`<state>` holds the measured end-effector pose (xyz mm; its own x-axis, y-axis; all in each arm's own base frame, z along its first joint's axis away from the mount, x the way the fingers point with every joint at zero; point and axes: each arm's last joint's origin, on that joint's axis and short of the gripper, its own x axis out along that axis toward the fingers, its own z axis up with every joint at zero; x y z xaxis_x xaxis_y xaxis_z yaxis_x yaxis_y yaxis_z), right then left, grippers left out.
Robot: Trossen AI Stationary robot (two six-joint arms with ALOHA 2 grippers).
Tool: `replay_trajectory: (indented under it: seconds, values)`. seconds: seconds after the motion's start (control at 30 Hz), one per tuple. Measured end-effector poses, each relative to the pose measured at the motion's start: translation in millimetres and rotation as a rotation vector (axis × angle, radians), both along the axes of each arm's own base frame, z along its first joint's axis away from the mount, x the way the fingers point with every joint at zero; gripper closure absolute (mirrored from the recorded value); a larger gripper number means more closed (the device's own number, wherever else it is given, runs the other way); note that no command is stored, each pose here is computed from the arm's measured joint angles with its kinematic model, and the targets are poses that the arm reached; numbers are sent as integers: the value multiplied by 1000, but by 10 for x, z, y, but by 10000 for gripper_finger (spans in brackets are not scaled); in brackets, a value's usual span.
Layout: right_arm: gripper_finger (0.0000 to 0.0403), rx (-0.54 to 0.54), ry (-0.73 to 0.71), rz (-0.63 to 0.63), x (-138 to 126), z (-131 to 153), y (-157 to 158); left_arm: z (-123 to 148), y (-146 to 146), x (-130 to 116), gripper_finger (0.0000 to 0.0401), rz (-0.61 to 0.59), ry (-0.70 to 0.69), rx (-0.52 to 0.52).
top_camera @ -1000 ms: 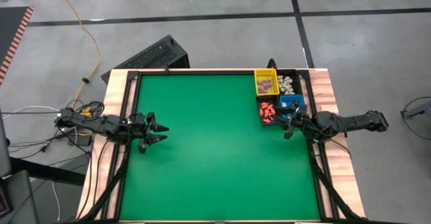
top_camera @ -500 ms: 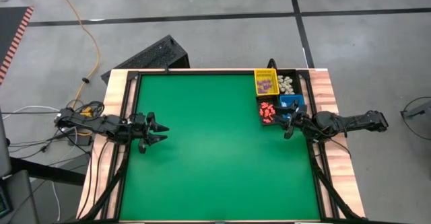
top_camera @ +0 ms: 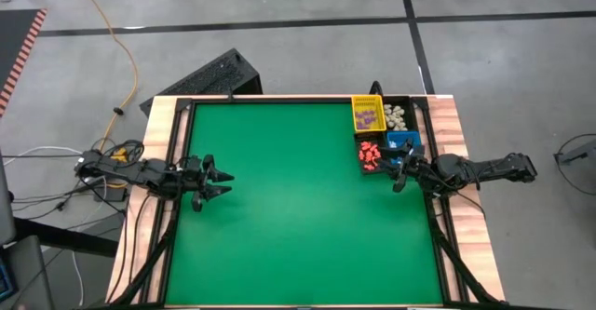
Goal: Sort Halloween decoration
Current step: Return to Home Position
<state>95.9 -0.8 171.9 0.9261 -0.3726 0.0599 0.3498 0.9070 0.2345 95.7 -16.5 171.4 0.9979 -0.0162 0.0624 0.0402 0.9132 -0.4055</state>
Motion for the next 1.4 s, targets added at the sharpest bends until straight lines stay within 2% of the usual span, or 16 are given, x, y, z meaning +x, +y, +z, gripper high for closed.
replay_trajectory:
  seconds: [0.27,0.73,1.4]
  values:
    - [179,0,0,0,0,0,0,-10,59,15,221,59,11,3]
    - [179,0,1,0,0,-1,0,-123,57,100,221,70,148,30]
    - [179,0,2,0,0,-1,0,-132,56,106,221,70,158,31]
